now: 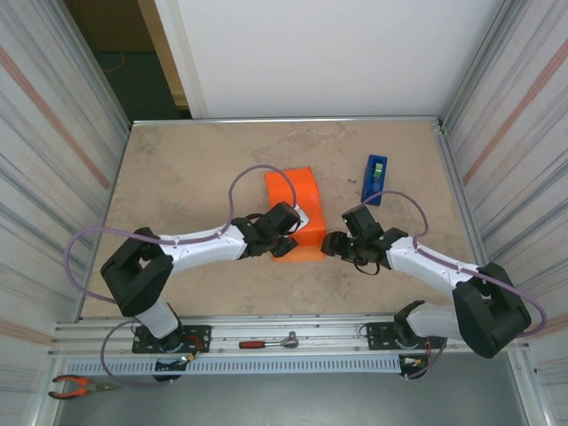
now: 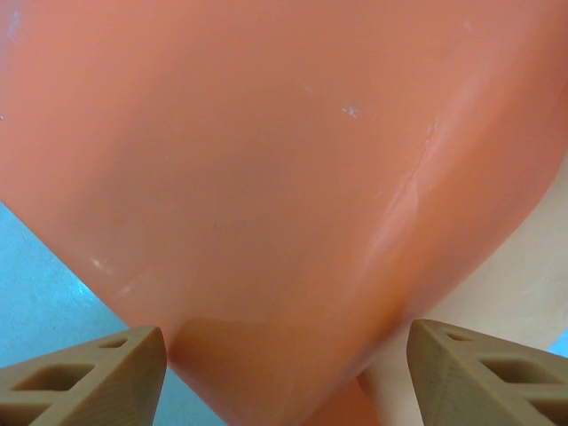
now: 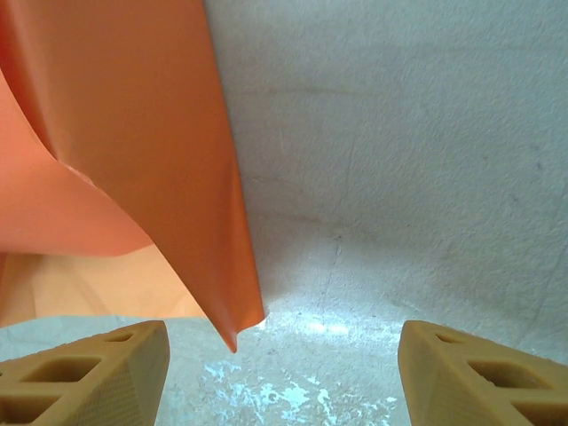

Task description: Wrap the gift box in paper

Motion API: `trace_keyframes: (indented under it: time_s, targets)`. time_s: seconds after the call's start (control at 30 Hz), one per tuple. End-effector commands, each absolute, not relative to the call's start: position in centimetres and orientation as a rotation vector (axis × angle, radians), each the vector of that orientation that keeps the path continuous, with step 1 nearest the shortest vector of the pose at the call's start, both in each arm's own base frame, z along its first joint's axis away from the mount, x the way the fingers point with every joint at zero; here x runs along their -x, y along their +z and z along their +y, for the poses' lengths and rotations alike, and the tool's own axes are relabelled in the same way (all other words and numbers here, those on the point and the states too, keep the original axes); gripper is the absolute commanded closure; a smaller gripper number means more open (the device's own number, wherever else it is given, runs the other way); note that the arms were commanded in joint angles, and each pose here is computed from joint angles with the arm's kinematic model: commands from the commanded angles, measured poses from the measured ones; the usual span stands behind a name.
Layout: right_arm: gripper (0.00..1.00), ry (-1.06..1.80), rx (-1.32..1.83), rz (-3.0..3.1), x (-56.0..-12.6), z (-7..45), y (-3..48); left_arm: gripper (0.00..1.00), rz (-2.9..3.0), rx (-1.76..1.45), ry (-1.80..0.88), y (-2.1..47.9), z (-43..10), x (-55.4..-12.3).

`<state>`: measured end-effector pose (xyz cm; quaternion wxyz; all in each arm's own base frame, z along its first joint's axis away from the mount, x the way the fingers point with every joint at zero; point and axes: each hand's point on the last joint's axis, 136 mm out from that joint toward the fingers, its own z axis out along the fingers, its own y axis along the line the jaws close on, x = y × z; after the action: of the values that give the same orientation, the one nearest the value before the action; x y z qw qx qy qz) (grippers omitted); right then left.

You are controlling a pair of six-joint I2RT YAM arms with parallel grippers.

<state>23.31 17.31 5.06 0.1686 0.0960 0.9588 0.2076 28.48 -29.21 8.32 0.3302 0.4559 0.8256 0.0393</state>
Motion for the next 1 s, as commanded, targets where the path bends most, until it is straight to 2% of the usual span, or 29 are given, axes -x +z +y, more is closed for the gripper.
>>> trace_keyframes:
  time_s: [0.0, 0.4, 0.63, 0.97]
  targets:
    - [0.33, 0.649, -0.279, 2.718, -23.2, 17.8, 5.4, 0.28, 2.086, -1.229, 0.177, 9.0, -30.2, -29.4]
    - [0.34, 0.68, -0.252, 2.738, -23.0, 19.1, 4.6, 0.34, 2.056, -1.255, 0.311, 7.2, -29.6, -30.0]
    - [0.41, 0.67, -0.248, 2.751, -23.0, 19.6, 3.6, 0.35, 2.087, -1.202, 0.274, 7.1, -29.5, -29.8]
    - [0.44, 0.658, -0.261, 2.741, -23.2, 19.4, 3.5, 0.36, 2.177, -0.98, 0.204, 6.9, -28.6, -29.7]
